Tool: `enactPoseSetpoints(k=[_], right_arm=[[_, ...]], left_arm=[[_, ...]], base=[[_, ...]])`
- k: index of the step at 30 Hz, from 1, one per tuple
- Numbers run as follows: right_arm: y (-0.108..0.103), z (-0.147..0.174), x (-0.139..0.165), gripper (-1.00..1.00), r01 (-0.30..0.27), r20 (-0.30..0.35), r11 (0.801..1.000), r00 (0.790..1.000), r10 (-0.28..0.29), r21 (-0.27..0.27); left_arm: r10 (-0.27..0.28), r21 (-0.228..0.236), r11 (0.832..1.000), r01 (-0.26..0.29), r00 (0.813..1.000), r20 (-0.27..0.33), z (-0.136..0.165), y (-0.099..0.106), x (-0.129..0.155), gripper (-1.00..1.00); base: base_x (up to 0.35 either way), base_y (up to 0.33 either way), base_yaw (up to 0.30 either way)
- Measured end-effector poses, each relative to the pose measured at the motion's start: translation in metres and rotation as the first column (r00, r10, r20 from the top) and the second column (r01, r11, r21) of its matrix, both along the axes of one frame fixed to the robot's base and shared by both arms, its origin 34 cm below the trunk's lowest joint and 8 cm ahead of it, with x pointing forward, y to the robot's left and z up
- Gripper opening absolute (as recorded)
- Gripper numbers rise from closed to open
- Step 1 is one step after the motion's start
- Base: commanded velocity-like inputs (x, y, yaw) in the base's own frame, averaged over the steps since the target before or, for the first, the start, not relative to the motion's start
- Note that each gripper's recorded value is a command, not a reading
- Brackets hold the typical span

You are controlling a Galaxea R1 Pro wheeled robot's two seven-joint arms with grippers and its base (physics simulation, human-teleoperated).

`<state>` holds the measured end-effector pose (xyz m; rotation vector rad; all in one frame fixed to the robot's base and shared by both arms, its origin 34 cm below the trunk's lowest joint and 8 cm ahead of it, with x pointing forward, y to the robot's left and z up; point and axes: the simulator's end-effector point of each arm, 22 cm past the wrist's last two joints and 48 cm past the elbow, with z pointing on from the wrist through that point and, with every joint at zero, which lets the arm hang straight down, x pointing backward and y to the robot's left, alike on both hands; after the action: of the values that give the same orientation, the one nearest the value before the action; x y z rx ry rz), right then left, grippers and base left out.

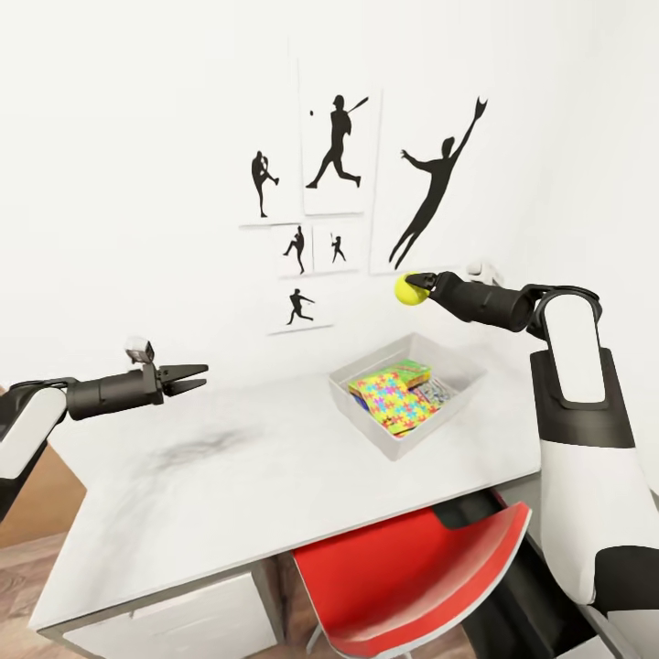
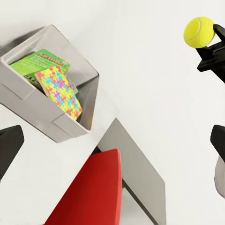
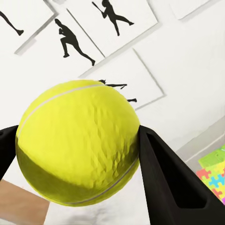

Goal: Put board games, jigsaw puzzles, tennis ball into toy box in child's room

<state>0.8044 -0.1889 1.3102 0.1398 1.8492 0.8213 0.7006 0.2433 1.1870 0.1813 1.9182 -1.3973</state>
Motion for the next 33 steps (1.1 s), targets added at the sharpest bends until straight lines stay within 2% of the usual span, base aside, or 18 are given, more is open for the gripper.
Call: enactPoseSetpoints(k=[11,18,22,27,28,31,33], right_arm=[[0.0,0.001,-0.001,-1.0,-0.001,0.002,1.0,1.0,0.001,0.0],[0.0,-0.002,0.001,-1.0,0.001,-0.006,1.0,1.0,-0.001,-0.001],[0.001,-0.016,0.005,-1.0,0.0,-0.041,1.0,0.999,-0.001,-0.013],[0.006,-0.073,0.018,-1.0,-0.007,-0.184,0.999,0.983,-0.001,-0.046],[0.004,-0.09,0.022,-1.0,-0.002,-0.231,0.999,0.973,-0.01,-0.051],[-0.005,-0.118,0.032,-1.0,0.021,-0.32,0.997,0.946,-0.042,-0.069],[-0.018,-0.141,0.041,-1.0,0.052,-0.397,0.993,0.914,-0.09,-0.105]], left_arm=[[-0.002,0.002,1.0,0.002,1.0,0.001,0.0,-0.001,-0.001,1.0],[-0.004,0.004,1.0,0.004,1.0,-0.001,-0.001,-0.002,-0.001,1.0],[-0.004,0.005,1.0,0.004,1.0,-0.001,-0.001,-0.002,-0.001,1.0],[-0.004,0.005,1.0,0.004,1.0,-0.002,-0.001,-0.002,-0.001,1.0],[-0.004,0.004,1.0,0.004,1.0,-0.001,-0.001,-0.002,0.0,1.0],[-0.003,0.003,1.0,0.003,1.0,0.0,0.0,-0.001,0.0,1.0],[-0.003,0.002,1.0,0.003,1.0,0.0,0.0,-0.001,0.0,1.0]], base=[[0.194,-0.015,0.007],[0.024,-0.006,0.0],[0.003,-0.001,0.0],[0.0,0.0,0.0],[0.0,0.0,0.0],[0.0,0.0,0.0],[0.0,0.0,0.0]])
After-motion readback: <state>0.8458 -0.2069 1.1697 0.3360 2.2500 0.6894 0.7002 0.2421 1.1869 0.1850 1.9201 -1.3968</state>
